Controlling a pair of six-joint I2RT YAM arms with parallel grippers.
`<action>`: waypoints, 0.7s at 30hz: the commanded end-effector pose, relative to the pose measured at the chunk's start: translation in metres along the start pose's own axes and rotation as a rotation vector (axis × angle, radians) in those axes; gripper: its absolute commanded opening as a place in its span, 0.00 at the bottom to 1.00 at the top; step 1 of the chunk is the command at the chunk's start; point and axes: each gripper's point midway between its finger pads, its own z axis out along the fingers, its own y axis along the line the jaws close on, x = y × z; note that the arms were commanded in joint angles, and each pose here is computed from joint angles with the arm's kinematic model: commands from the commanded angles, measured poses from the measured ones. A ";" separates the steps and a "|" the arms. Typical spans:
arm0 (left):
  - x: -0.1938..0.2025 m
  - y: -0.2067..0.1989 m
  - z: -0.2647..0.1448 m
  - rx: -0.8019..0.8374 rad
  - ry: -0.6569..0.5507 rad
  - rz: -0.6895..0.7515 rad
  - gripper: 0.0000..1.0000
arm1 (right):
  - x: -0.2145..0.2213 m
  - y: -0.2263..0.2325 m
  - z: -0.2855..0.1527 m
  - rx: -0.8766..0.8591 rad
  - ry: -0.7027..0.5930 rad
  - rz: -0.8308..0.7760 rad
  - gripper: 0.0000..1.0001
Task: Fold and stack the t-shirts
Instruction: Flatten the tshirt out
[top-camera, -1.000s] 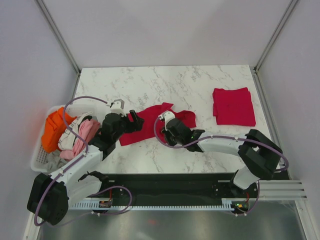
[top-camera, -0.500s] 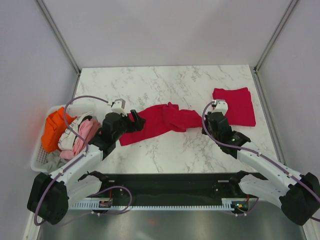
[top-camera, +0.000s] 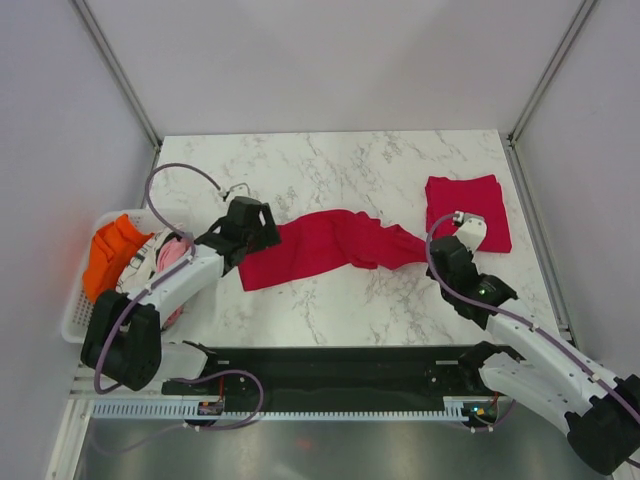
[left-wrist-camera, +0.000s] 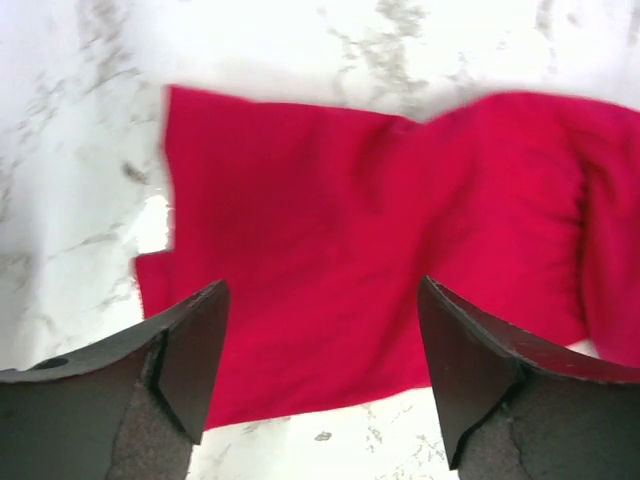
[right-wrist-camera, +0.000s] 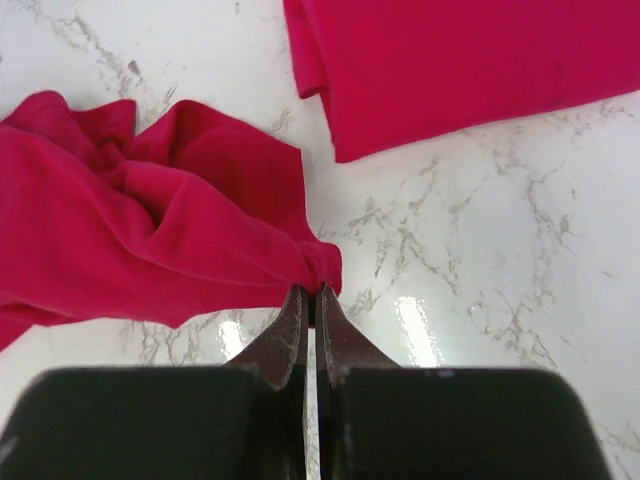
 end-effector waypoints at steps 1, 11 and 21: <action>-0.006 0.042 0.006 -0.153 0.011 -0.118 0.81 | -0.023 -0.009 -0.002 0.078 -0.061 0.040 0.00; -0.021 0.065 0.061 -0.194 0.121 -0.244 0.66 | -0.020 0.006 0.003 0.017 -0.029 0.018 0.00; -0.006 0.062 0.091 -0.177 0.208 -0.270 0.55 | -0.023 0.010 0.000 -0.011 -0.029 0.018 0.00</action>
